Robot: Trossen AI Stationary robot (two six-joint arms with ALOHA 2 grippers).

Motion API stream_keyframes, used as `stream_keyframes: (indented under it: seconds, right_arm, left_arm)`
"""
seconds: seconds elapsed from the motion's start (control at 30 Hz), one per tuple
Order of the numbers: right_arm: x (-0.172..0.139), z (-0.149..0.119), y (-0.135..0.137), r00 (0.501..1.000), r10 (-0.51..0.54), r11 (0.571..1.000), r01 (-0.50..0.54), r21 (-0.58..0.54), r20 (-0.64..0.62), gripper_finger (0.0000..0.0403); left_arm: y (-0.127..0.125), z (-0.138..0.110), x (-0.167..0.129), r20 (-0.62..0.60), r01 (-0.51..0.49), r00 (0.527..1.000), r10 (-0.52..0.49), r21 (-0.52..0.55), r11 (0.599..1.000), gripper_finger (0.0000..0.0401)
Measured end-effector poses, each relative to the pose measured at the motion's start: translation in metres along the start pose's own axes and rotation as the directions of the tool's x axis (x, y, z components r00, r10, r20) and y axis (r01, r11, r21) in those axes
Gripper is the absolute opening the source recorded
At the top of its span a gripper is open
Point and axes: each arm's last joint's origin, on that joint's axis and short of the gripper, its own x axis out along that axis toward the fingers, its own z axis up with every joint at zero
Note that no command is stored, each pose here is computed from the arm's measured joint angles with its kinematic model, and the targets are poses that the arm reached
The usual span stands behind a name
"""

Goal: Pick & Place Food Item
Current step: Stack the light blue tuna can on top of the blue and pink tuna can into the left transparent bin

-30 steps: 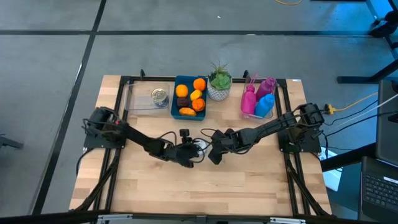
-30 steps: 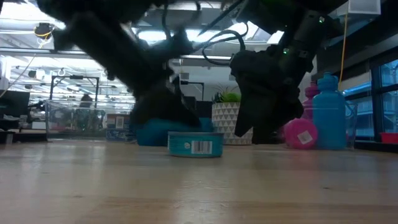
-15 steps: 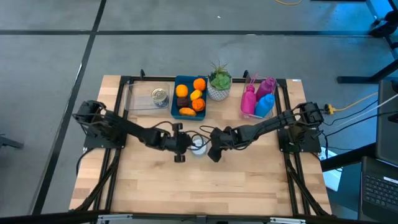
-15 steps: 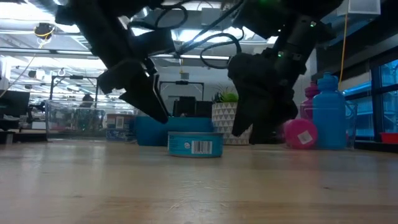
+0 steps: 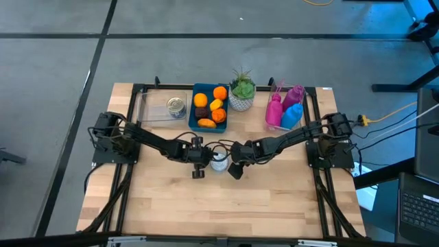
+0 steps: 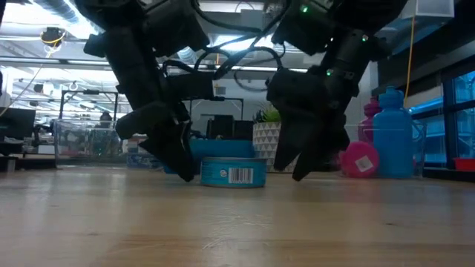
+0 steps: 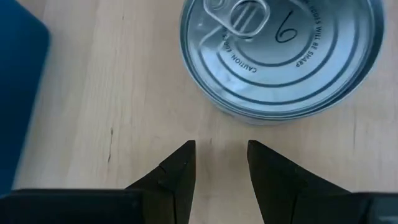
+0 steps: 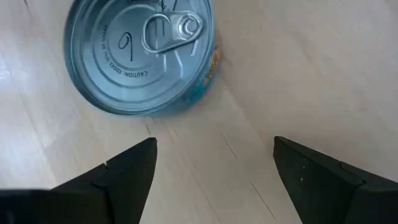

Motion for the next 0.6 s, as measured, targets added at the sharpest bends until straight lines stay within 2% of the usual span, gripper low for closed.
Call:
stream_keyframes:
  seconds: [0.23,0.4,0.6]
  right_arm:
    - [0.015,0.014,0.011,1.0,0.001,0.997,-0.002,-0.072,-0.016,0.032]
    - [0.022,0.03,0.027,1.0,0.01,0.985,-0.013,-0.173,-0.019,0.032]
    - [0.023,0.043,0.039,1.0,0.011,0.974,-0.012,-0.227,-0.006,0.0321]
  left_arm:
    - [-0.001,0.002,0.0,0.025,0.019,0.999,-0.02,0.011,1.0,0.0138]
    - [-0.001,0.003,0.0,0.036,0.003,0.999,-0.003,0.023,1.0,0.0138]
    - [0.0,0.001,0.001,0.019,-0.014,1.0,0.013,0.031,0.999,0.0138]
